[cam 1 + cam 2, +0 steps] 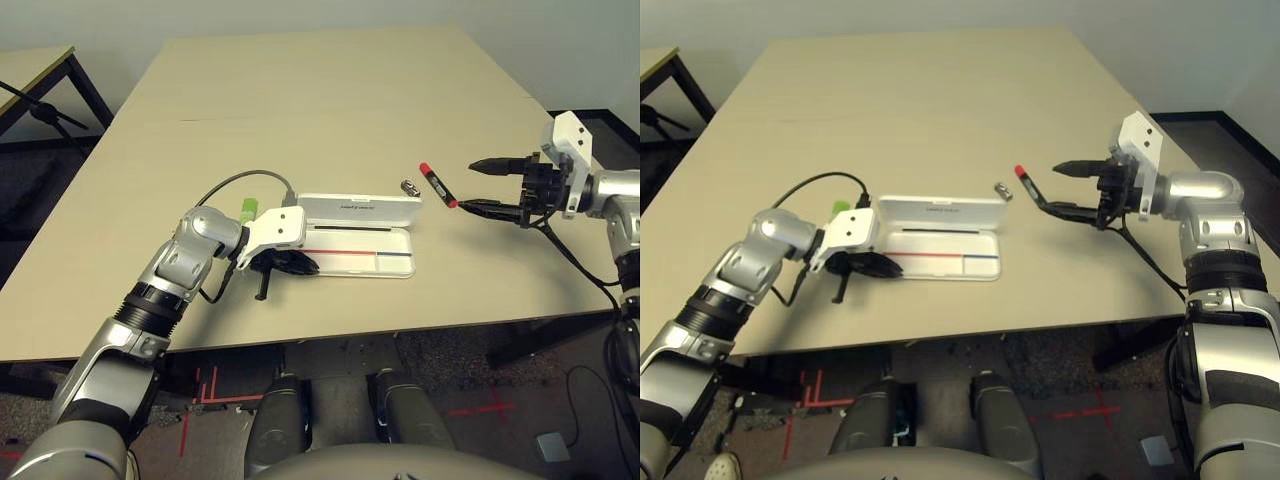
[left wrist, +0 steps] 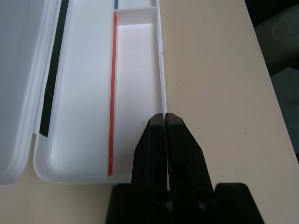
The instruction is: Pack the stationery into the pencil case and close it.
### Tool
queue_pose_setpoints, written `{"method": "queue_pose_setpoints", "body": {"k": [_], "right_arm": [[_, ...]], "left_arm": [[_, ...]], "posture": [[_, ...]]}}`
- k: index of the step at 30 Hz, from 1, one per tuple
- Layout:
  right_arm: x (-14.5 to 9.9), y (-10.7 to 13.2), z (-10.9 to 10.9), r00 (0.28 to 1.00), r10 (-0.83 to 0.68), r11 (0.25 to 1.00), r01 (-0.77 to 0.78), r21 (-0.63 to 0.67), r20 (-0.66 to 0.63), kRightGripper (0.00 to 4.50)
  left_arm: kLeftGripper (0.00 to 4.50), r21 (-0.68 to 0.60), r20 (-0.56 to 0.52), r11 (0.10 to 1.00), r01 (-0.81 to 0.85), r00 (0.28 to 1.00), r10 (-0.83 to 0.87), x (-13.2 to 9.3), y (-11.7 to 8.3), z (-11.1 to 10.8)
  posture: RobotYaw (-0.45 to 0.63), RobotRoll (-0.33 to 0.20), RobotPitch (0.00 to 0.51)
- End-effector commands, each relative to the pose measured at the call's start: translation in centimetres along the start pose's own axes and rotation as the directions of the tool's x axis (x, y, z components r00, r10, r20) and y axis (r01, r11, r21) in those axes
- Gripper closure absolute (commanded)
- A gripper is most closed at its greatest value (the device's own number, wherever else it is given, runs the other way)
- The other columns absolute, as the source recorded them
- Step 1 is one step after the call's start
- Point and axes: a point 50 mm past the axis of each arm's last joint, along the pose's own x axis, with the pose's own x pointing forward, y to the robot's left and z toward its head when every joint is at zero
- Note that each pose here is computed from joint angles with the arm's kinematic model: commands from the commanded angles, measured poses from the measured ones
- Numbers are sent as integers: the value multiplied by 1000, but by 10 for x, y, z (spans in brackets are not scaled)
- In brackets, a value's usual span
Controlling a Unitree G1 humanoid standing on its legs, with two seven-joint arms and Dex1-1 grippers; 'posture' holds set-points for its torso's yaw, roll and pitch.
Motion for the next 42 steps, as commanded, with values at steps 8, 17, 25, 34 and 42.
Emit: {"method": "queue_pose_setpoints", "body": {"k": [8, 17, 25, 34, 42], "right_arm": [[-4, 2, 0, 1000, -18, 1000, 18, -2, 13, 0], [0, -2, -2, 996, -91, 992, 89, 90, 17, 0], [3, -14, -4, 961, -276, 938, 271, 216, -8, 0], [12, -21, -17, 885, -432, 864, 461, 200, -173, 0], [42, -24, -26, 840, -479, 786, 540, 302, -255, 0]], "left_arm": [[4465, -89, 52, 996, 0, 999, 4, 3, 3, 0], [4264, -116, 41, 993, -25, 999, 30, 3, 3, -3], [1511, -95, 61, 995, -19, 998, 25, -9, 0, 4], [36, -100, 144, 994, -37, 988, 52, -42, -3, 16], [36, -147, 223, 985, -93, 967, 125, -71, 1, 15]], "posture": [[-88, 0, 65], [-79, 0, 67], [-73, 0, 68], [-57, 0, 71], [-46, 0, 76]]}}
